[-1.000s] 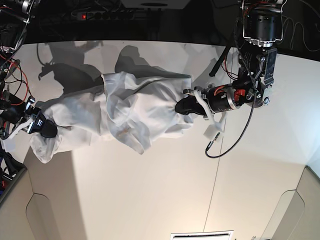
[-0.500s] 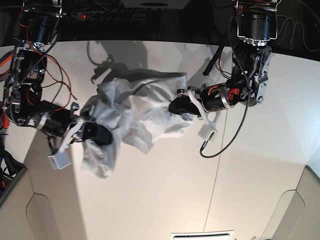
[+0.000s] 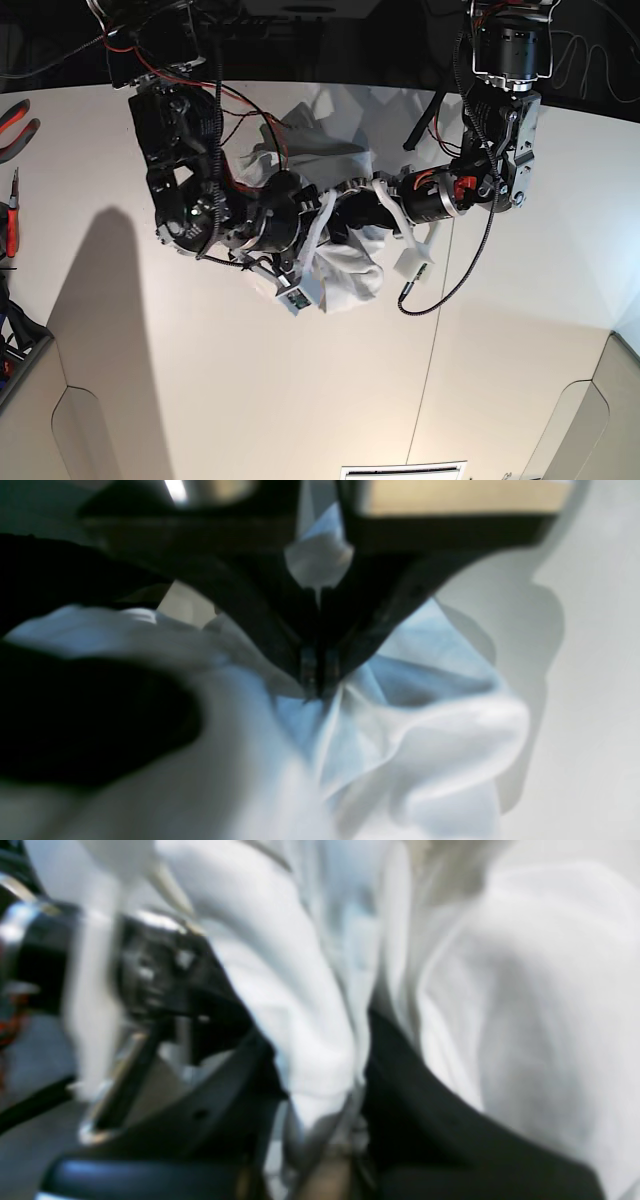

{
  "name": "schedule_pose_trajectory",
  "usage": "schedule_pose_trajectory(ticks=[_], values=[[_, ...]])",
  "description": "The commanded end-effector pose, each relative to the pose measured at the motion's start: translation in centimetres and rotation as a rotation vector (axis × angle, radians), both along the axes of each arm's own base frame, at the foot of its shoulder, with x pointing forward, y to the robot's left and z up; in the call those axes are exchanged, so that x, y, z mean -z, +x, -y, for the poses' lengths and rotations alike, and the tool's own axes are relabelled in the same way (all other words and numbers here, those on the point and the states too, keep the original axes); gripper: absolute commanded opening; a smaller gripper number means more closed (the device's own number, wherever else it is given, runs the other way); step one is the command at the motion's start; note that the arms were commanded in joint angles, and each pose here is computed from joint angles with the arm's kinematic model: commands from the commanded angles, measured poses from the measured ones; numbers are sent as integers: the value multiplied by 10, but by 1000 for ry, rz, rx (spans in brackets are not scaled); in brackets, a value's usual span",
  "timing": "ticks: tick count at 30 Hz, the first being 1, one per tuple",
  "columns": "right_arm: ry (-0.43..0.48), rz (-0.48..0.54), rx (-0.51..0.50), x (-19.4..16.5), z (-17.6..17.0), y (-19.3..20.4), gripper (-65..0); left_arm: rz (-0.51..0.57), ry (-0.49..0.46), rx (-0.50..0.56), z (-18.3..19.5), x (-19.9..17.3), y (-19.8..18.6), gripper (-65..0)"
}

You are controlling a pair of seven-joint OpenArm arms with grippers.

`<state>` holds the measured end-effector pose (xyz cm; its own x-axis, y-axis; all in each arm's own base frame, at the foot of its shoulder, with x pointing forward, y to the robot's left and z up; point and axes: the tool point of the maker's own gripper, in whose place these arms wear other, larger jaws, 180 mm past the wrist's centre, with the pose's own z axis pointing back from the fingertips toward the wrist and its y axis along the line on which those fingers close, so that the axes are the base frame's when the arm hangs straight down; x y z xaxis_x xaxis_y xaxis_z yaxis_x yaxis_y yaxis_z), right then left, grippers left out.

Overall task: Layout the t-shirt on the table in an organized manner, then fold the t-shirt properly
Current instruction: 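Push the folded bundle together with both grippers toward the middle, then press the bundle down with the right gripper and withdraw the left gripper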

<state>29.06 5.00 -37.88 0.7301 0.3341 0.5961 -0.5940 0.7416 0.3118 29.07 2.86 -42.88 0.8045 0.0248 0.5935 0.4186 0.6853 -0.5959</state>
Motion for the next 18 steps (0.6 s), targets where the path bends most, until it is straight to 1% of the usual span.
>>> schedule_pose_trajectory(ticks=[1, 4, 7, 9, 11, 15, 18], values=[[3, 44, 5, -11, -5, 9, -650, 51, -50, -9, 5, -17, 13, -650], [-84, 54, 24, -3, -1, 9, -650, 69, -92, -22, 4, -29, 21, -650], [-200, 72, 64, 5, 12, 12, -650, 92, -115, -30, -1, -45, 31, -650], [-271, 83, 90, 9, 21, 14, -650, 120, -131, -44, -6, -58, 37, -650], [-320, 96, 107, 11, 26, 16, -650, 157, -144, -65, -14, -73, 43, -650], [-417, 130, 103, 13, 32, 16, -650, 206, -137, -88, -24, -88, 49, -650], [-486, 156, 91, 14, 32, 12, -650, 211, -147, -88, -23, -90, 49, -650]])
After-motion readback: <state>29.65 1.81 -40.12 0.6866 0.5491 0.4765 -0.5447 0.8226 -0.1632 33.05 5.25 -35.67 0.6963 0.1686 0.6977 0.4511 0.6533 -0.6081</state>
